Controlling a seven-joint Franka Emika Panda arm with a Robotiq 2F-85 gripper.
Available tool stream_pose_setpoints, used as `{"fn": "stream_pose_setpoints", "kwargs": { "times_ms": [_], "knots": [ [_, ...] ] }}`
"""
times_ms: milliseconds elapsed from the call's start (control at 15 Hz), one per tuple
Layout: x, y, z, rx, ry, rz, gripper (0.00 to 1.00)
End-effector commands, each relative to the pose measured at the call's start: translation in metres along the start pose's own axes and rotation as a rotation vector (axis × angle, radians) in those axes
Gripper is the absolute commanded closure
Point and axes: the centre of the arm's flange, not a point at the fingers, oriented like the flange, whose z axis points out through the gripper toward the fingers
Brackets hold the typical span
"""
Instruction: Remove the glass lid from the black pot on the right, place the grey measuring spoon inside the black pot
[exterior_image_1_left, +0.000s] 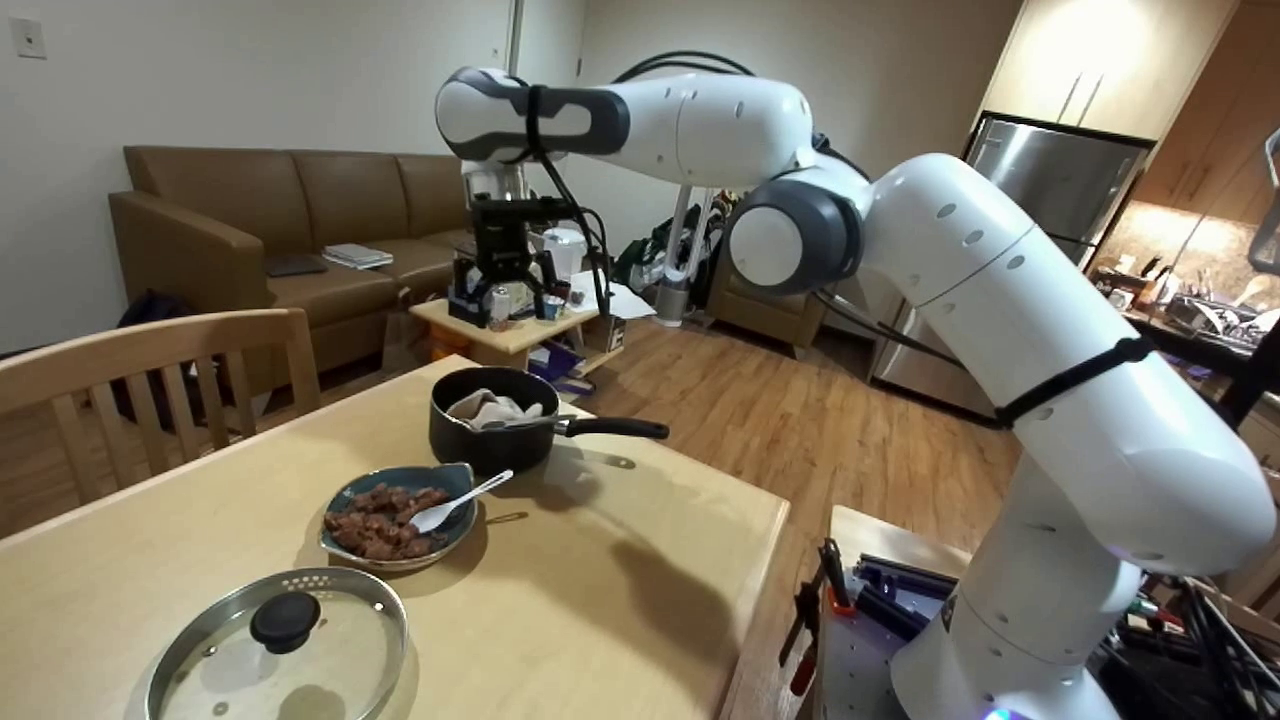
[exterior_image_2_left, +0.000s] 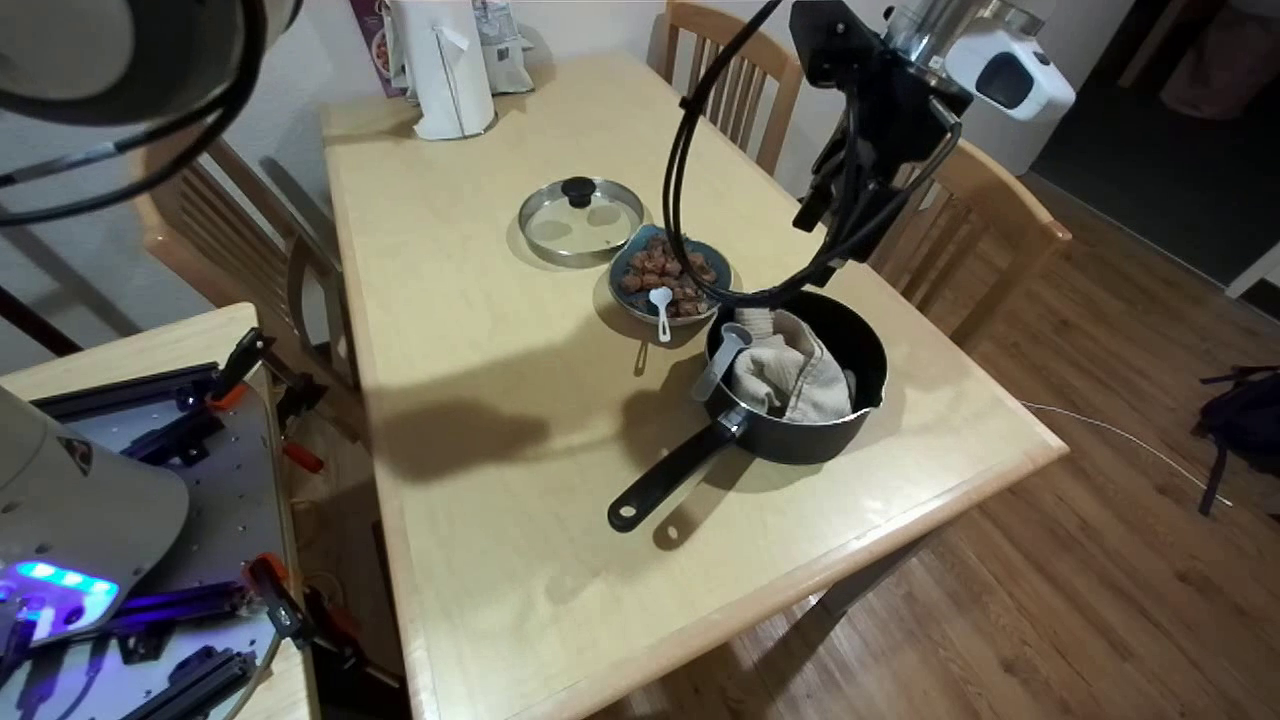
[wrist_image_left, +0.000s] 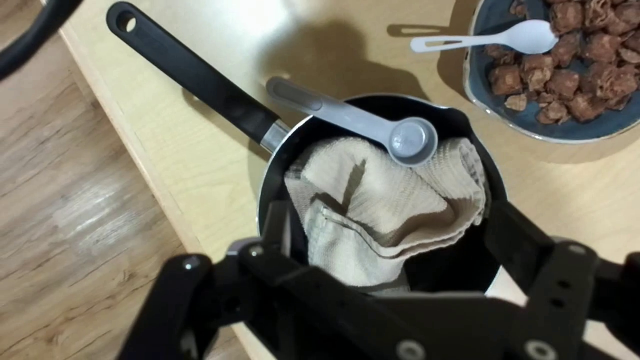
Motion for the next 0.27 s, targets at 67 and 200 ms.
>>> {"fn": "stream_pose_setpoints", "kwargs": {
  "times_ms": [67, 200],
  "knots": [
    [-0.001, -0.006, 0.009, -0.019, -0.003, 0.008, 0.00],
    [-0.001, -0.010, 0.019, -0.033, -0.001, 0.008, 0.00]
  ]
}}
